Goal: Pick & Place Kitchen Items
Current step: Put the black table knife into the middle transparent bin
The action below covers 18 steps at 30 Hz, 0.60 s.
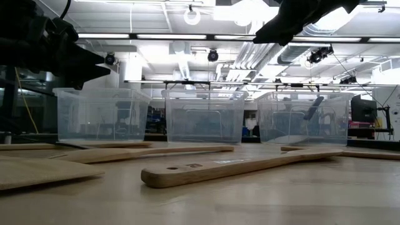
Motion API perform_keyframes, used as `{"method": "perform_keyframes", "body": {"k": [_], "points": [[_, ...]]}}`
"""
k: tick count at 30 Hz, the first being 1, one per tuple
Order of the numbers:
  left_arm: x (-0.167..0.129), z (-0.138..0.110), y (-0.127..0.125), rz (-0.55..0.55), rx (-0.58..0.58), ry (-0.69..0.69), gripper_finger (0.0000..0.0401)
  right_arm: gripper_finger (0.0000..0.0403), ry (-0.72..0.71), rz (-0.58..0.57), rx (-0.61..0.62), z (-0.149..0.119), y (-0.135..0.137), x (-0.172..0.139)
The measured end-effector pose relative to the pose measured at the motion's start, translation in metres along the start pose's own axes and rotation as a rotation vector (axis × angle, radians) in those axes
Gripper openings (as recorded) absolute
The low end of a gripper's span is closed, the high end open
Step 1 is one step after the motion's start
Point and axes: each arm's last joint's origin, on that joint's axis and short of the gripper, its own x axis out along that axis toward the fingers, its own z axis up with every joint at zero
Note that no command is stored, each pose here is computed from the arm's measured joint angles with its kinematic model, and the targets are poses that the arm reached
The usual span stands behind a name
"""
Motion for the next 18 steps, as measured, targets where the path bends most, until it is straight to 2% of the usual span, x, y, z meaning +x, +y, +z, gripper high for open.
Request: {"method": "perform_keyframes", "body": {"k": [4,8,14,18], "points": [[0.000,0.000,-0.001,-0.017,-0.102,0.003,0.0214,0.0184,0.000,0.000,0.000,0.000,0.000,0.000],[0.000,0.000,0.001,0.033,-0.128,-0.006,0.0214,0.0184,0.000,0.000,0.000,0.000,0.000,0.000],[-0.001,0.008,-0.003,-0.028,-0.074,0.006,0.0214,0.0184,0.000,0.000,0.000,0.000,0.000,0.000],[-0.002,0.023,-0.007,-0.039,-0.025,0.023,0.0214,0.0184,0.000,0.000,0.000,0.000,0.000,0.000]]}}
